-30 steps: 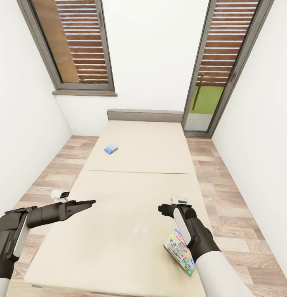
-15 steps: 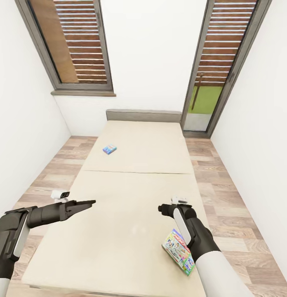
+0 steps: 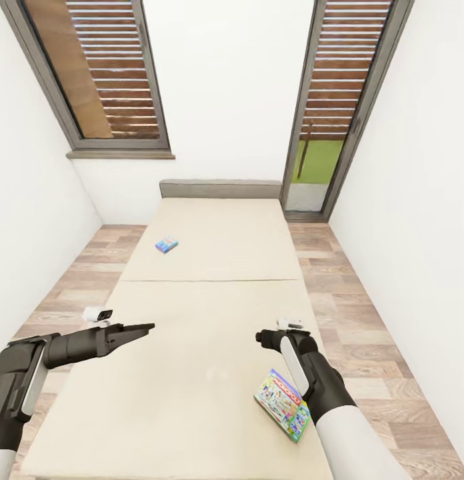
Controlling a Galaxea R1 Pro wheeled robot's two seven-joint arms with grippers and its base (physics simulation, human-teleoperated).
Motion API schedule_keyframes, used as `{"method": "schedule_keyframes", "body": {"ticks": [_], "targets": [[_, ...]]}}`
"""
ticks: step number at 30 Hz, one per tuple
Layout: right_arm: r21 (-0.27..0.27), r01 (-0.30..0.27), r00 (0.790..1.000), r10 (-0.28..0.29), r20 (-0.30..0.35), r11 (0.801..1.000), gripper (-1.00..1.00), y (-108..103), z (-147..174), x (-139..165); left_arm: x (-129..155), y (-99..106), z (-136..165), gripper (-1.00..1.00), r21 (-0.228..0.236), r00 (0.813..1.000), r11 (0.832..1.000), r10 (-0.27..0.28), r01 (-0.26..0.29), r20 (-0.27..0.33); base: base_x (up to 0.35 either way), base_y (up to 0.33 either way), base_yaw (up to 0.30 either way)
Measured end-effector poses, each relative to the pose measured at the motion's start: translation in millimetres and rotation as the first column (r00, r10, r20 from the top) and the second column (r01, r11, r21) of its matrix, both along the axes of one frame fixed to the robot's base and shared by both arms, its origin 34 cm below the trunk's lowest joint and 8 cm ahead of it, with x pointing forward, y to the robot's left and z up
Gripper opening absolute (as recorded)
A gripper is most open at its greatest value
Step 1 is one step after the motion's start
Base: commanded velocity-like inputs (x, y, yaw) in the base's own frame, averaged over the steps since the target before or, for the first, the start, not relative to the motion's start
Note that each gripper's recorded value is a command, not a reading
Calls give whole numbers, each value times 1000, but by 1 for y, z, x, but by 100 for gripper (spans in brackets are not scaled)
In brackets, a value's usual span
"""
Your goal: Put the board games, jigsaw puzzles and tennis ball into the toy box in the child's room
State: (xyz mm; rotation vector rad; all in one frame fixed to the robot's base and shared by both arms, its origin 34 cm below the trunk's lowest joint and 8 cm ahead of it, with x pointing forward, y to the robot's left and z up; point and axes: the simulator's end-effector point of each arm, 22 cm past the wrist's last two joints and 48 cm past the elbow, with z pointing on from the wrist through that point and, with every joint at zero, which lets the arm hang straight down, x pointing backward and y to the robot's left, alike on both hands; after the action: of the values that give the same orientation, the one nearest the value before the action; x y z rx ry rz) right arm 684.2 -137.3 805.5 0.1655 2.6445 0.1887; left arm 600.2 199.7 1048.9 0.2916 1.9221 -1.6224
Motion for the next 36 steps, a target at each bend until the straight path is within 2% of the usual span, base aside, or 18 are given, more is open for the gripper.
{"method": "schedule_keyframes", "body": {"ticks": [9, 14, 30, 36], "targets": [[0, 1, 1000, -1, -1, 1000, 100, 0, 0, 0, 0, 0, 0, 100, 0, 1000, 1000, -1, 1, 0, 0, 0, -11], [-2, -3, 1000, 3, 26, 1000, 100, 0, 14, 12, -2, -9, -9, 100, -11, 999, 1000, -11, 11, -36, 0, 0, 0], [11, 21, 988, -23, 152, 1000, 100, -4, 56, 46, -1, -9, -8, 100, -11, 999, 1000, -9, 8, -32, 0, 0, 0], [13, 24, 986, -26, 163, 1000, 100, -4, 59, 48, -1, -9, -8, 100, -10, 999, 1000, -7, 7, -31, 0, 0, 0]]}}
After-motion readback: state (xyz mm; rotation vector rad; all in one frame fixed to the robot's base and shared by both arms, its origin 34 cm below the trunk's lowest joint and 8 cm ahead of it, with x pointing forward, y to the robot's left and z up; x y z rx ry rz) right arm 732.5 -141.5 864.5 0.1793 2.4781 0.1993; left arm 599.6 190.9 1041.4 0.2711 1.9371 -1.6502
